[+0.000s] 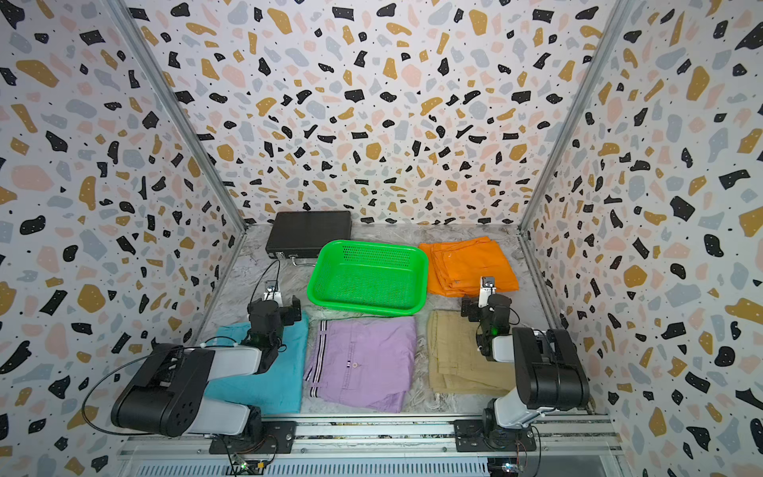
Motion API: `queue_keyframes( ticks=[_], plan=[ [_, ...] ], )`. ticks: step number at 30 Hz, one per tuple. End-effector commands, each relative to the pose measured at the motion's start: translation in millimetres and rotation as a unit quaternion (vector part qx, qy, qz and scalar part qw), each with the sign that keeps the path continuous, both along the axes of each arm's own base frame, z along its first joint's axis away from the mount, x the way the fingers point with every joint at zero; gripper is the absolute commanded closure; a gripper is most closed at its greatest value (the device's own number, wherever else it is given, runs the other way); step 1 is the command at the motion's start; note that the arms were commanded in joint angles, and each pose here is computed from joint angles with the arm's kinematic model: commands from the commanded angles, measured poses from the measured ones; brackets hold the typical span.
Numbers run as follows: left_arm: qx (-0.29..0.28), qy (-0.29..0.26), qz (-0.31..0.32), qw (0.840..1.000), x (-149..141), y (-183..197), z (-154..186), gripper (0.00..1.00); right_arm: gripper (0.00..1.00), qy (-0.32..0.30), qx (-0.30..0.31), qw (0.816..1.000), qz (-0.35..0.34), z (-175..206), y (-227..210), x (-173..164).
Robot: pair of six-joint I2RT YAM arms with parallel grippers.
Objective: Put the folded long pants in the basket
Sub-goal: Pick up the long pant at the center of the board.
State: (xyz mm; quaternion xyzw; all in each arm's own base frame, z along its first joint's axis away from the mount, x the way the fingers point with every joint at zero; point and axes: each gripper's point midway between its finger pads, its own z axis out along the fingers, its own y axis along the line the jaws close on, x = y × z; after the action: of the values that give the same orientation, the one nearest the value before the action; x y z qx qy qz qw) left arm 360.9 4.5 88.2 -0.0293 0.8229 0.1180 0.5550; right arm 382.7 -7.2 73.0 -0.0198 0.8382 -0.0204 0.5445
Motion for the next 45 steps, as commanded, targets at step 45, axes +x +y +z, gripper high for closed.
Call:
queue_keyframes(
  ticks=[45],
  plan=[
    [-0.243, 0.115, -0.054, 0.962, -34, -66, 110, 0.00, 0.02, 0.309, 0.287, 0.880, 0.220, 85, 174, -79]
  ],
)
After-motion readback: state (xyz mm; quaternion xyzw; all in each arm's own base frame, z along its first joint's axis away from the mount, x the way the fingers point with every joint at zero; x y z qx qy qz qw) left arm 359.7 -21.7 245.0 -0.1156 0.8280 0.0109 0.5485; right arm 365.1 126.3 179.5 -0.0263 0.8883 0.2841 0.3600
